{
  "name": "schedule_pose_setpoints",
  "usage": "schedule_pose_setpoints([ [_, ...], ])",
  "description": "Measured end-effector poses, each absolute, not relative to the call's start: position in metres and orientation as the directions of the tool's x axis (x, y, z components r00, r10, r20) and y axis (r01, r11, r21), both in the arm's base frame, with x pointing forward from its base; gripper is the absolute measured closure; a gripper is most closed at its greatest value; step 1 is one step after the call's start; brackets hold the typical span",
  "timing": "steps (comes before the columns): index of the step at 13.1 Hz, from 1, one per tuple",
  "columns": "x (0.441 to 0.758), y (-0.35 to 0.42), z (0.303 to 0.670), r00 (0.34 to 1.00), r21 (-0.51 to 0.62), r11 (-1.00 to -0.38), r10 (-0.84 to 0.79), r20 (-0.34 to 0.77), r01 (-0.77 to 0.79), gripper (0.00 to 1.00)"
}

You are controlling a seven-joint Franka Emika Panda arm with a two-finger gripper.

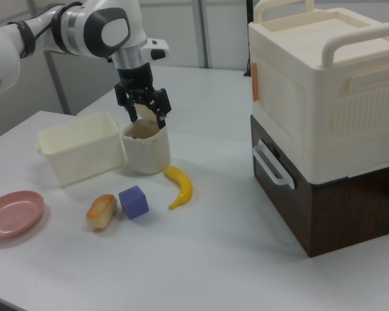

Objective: Grab it up and put it in the trash

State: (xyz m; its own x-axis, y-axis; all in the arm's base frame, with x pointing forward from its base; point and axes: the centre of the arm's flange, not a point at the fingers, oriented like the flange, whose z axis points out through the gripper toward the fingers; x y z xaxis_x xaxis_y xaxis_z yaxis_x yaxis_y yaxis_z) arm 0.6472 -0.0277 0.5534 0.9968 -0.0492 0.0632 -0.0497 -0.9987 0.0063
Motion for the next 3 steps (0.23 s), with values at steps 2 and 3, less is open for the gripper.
schedule_pose_setpoints([
  [2,0.6455,-0.0179,0.5514,0.998,0.005,-0.999,-0.034,0.045,-0.034,0.00],
  [3,0.6446,-0.0168,0.5524,0.999,0.005,-0.999,-0.033,0.043,-0.033,0.00],
])
